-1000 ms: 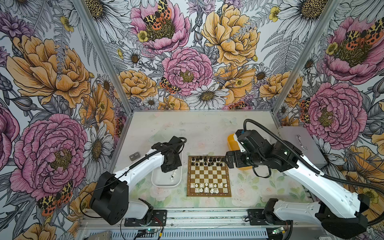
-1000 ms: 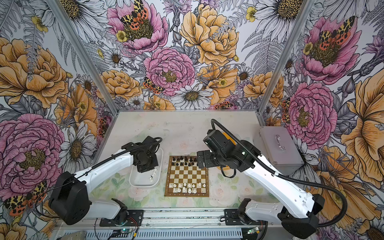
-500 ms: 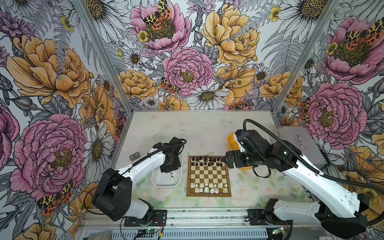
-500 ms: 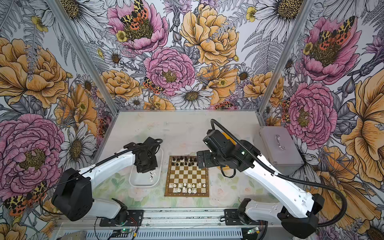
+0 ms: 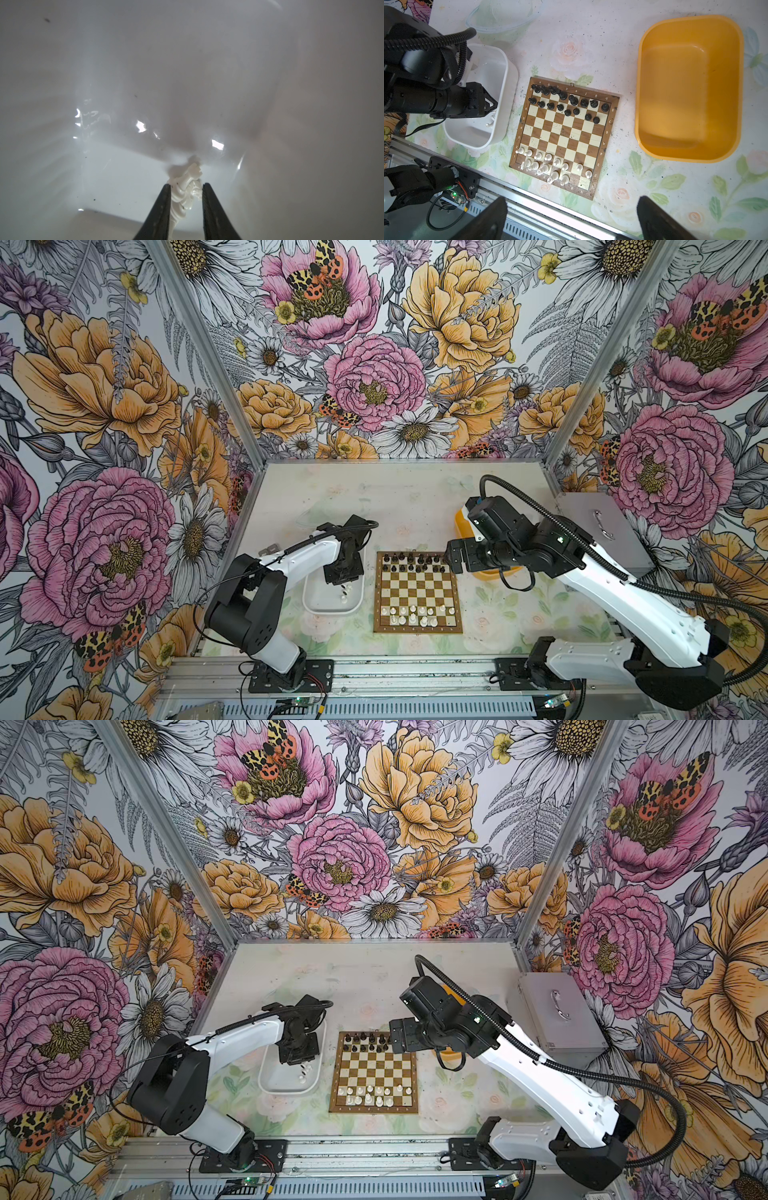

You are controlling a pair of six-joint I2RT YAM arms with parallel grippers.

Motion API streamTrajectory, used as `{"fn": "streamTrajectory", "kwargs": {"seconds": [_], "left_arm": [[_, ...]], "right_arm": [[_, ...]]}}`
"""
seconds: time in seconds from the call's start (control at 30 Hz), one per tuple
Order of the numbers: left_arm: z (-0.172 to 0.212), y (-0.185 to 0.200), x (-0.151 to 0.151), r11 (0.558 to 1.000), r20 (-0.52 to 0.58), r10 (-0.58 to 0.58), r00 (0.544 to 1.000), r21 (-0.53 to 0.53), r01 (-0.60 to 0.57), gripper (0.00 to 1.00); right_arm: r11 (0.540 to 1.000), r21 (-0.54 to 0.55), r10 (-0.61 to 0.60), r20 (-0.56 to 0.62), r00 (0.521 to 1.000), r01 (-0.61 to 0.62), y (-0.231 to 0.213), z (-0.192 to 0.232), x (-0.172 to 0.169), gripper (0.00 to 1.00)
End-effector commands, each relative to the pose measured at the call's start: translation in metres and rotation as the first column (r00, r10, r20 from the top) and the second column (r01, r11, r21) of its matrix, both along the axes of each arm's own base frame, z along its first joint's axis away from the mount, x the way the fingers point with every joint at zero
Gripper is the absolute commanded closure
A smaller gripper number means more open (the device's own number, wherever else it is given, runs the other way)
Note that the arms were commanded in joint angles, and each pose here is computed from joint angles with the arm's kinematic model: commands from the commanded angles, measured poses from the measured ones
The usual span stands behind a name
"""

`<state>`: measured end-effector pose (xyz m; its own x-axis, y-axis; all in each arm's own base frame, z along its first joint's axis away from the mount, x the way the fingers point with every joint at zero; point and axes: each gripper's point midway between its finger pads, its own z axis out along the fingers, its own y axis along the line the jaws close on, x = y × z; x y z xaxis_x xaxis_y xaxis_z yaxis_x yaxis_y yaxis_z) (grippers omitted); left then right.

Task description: Set up the chess pieces on the board

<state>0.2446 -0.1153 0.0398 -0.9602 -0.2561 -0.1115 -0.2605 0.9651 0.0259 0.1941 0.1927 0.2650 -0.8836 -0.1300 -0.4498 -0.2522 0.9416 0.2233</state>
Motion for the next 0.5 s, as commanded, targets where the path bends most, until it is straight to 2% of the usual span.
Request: {"fn": "streamTrajectory", "kwargs": {"seconds": [0.0,0.47], "left_arm": [[0.005,-0.002,0.012,0.999,0.027,-0.048,0.999,-0.011,0.048,0.71],[-0.008,-0.005,0.017,0.992,-0.022,-0.126,0.992,-0.032,0.126,0.73]], "right_arm": [[1.000,0.012,-0.017,0.029,0.999,0.017,-0.002,0.009,0.002,0.00],[0.998,0.018,-0.060,0.039,0.997,0.059,-0.007,0.010,0.001,0.00]]}}
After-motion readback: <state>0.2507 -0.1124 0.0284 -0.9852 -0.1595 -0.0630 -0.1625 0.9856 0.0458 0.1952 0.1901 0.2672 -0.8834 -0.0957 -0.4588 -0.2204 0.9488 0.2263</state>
